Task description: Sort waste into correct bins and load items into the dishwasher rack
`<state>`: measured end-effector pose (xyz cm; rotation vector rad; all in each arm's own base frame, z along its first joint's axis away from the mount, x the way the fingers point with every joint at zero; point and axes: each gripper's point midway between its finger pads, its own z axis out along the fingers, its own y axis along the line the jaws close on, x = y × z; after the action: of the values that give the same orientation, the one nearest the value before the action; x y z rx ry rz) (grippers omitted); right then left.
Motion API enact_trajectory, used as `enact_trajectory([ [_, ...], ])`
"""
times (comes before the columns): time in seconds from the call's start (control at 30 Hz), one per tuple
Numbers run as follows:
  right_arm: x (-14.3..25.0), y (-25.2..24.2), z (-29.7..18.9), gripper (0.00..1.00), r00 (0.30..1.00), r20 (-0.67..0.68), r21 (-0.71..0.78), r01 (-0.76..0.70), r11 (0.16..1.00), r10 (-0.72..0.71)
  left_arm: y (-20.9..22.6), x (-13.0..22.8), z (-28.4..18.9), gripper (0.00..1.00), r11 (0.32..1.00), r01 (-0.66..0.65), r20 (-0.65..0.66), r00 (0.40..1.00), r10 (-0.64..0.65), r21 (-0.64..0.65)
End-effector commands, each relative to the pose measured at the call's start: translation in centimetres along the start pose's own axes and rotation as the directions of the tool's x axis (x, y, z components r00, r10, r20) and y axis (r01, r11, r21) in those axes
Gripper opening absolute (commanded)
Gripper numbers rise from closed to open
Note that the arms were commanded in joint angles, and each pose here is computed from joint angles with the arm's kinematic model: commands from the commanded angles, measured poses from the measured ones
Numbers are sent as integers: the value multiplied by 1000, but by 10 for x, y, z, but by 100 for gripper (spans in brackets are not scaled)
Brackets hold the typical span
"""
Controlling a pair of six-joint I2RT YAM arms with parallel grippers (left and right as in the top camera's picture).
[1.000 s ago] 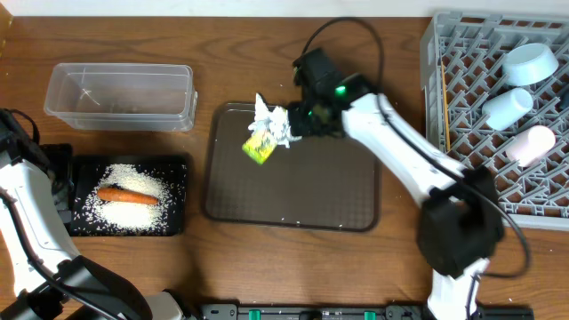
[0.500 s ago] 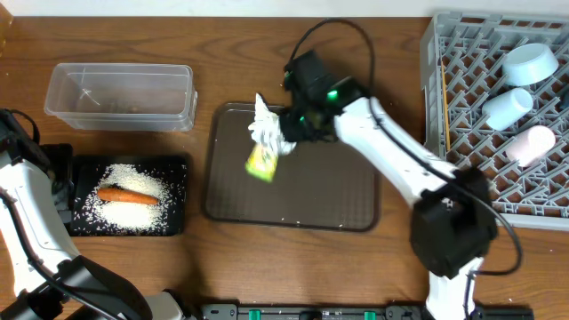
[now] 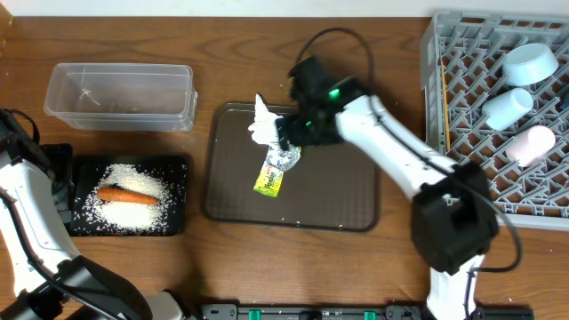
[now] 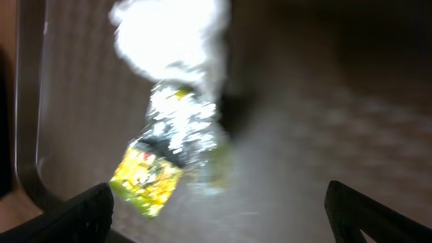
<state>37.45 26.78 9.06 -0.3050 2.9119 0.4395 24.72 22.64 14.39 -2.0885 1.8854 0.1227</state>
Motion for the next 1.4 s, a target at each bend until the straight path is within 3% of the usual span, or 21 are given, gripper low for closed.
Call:
enact_trajectory([
  [0.0, -31, -39, -47, 99, 990, 126, 24, -73, 997, 69, -2, -5, -3, 98, 1000, 7, 11, 1000, -8, 6],
  [0.33, -47, -142, -71, 99, 945, 181, 84, -291, 953, 272, -4, -3, -3, 98, 1000, 15, 1, 1000, -15, 14],
  [0.4, -48, -164, -76, 99, 933, 207, 131, -326, 936, 296, -11, 23, -5, 98, 998, 11, -144, 990, -1, 68],
  [0.5, -48, -178, -80, 99, 923, 223, 158, -350, 923, 312, 1, 75, -19, 98, 998, -12, -406, 913, 39, 69],
  [0.57, -48, -184, -82, 99, 919, 227, 159, -362, 918, 323, 1, 96, -27, 98, 995, -28, -501, 862, 75, 100],
  [0.7, -48, -187, -83, 99, 916, 229, 160, -368, 916, 329, -12, 137, -48, 98, 940, -162, -601, 733, 319, 301],
  [0.77, -48, -187, -83, 99, 916, 229, 160, -368, 916, 329, -22, 163, -62, 98, 850, -268, -580, 636, 509, 453],
  [0.87, -48, -186, -82, 99, 917, 228, 160, -366, 917, 326, -28, 207, -77, 96, 624, -456, -448, 440, 778, 635],
  [0.93, -48, -185, -82, 99, 918, 228, 160, -365, 917, 325, -29, 237, -84, 96, 488, -544, -366, 324, 872, 682],
  [1.03, -48, -185, -82, 99, 918, 228, 159, -364, 918, 325, -41, 280, -95, 96, 316, -597, -237, 210, 949, 737],
  [1.2, -48, -185, -82, 99, 918, 228, 160, -364, 918, 325, -73, 338, -114, 99, 7, -639, 69, 94, 993, 769],
  [1.37, -48, -185, -82, 99, 918, 228, 159, -364, 918, 325, -78, 371, -111, 99, -152, -774, 244, 3, 970, 614],
])
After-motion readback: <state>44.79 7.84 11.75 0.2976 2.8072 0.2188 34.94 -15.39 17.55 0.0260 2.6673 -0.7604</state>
